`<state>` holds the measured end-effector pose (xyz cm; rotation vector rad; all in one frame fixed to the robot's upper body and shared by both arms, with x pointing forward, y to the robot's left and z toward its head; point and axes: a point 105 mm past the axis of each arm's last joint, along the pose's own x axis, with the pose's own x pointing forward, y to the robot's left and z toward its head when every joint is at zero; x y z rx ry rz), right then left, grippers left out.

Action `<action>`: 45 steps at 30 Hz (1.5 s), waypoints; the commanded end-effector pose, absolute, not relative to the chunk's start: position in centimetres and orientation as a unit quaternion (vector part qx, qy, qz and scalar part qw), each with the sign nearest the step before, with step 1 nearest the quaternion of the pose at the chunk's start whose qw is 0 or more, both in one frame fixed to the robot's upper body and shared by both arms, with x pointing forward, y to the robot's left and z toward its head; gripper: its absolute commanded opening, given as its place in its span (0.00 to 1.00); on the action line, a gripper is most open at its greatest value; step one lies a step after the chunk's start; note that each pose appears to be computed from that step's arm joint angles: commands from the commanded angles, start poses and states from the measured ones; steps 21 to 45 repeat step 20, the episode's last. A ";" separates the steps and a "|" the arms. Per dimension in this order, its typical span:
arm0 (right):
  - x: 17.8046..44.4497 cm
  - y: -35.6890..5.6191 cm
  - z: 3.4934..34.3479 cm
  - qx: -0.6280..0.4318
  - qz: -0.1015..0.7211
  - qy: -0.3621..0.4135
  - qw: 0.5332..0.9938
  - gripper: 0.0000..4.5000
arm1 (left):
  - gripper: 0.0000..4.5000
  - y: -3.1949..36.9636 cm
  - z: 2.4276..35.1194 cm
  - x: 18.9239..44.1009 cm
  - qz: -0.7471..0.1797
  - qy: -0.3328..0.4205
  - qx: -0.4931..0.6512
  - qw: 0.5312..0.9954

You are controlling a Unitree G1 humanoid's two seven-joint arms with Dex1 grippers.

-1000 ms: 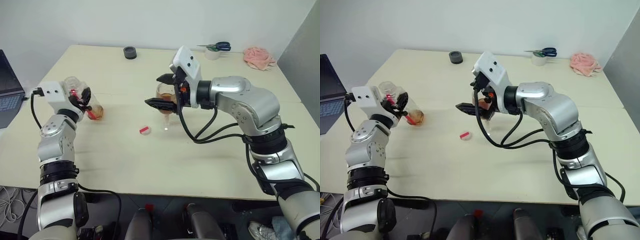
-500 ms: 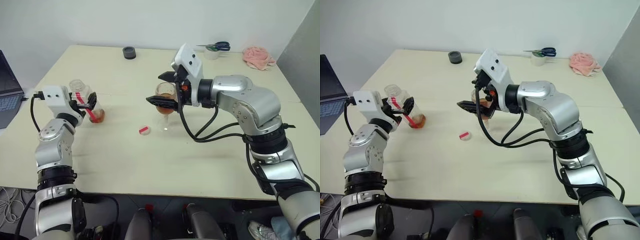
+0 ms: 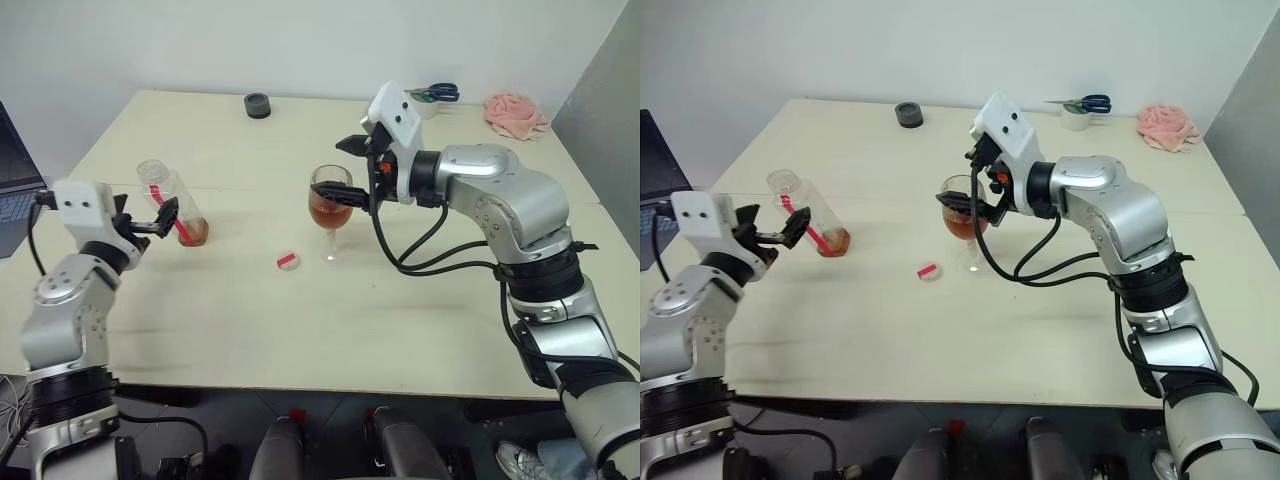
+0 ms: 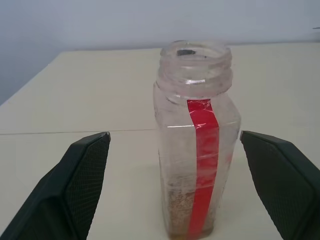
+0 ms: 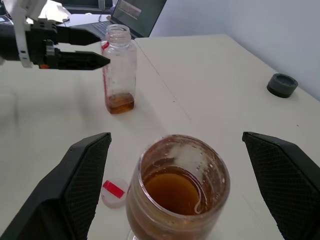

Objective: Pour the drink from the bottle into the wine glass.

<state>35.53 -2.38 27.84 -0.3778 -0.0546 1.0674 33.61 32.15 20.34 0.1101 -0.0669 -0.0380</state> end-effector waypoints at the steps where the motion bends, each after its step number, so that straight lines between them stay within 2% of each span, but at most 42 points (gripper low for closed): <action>1: 35.7 -4.6 30.1 -0.190 0.484 -0.067 0.852 1.00 | 0.99 30.6 24.1 31.6 -0.086 -0.071 0.085 0.990; 3: 35.7 -6.0 30.6 -0.188 0.479 -0.075 0.854 1.00 | 0.99 29.5 25.1 30.9 -0.124 -0.079 0.090 0.985; 7: 33.2 -8.7 31.0 -0.169 0.538 -0.104 0.819 1.00 | 0.99 25.4 27.9 28.7 -0.267 -0.109 0.078 0.954; 10: 31.5 -10.8 29.0 -0.170 0.580 -0.093 0.791 1.00 | 0.99 23.8 27.3 27.8 -0.332 -0.076 0.085 0.936; 12: 31.3 -12.5 27.7 -0.171 0.581 -0.080 0.792 1.00 | 0.99 23.5 27.2 27.6 -0.355 -0.069 0.079 0.929; 17: 31.2 -14.0 27.8 -0.163 0.569 -0.081 0.802 1.00 | 0.99 23.3 27.6 27.7 -0.372 -0.065 0.084 0.922; 45: 31.1 -13.8 27.6 -0.163 0.571 -0.081 0.801 1.00 | 0.99 23.4 27.5 27.9 -0.371 -0.066 0.097 0.921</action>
